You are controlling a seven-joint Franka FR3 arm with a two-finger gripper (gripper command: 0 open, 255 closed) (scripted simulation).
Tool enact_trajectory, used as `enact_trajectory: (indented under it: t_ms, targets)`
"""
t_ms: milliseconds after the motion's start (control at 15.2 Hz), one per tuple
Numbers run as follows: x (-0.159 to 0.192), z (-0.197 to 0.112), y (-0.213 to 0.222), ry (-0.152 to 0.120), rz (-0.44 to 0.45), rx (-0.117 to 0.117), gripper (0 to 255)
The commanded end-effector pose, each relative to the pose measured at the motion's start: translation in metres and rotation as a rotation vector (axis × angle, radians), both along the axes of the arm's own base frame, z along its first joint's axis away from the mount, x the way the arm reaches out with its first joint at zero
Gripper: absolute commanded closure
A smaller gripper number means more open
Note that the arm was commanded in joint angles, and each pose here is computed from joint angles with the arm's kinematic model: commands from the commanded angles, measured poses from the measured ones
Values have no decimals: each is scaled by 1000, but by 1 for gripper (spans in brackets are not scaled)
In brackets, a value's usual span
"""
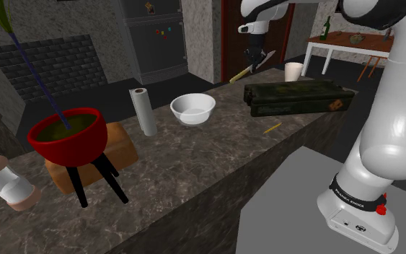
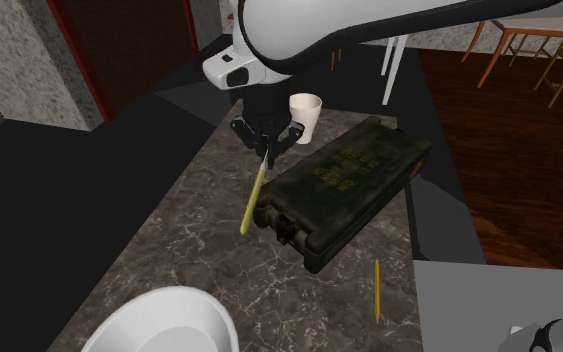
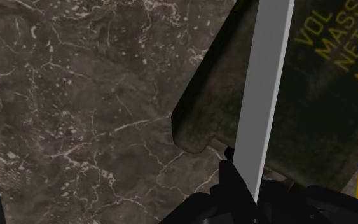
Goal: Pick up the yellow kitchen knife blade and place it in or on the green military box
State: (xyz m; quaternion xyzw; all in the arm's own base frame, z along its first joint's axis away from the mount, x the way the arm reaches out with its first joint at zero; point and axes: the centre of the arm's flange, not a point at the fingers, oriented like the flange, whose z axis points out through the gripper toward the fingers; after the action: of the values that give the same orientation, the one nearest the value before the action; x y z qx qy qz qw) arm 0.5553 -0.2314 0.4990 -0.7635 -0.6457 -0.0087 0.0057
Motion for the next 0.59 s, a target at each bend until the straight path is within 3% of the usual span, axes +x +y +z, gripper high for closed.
enact_trajectory:
  t_ms: [0,528]
  targets:
    - [-23,-1,-11,0,1,0,255]
    - [-114,-1,-65,0,1,0,255]
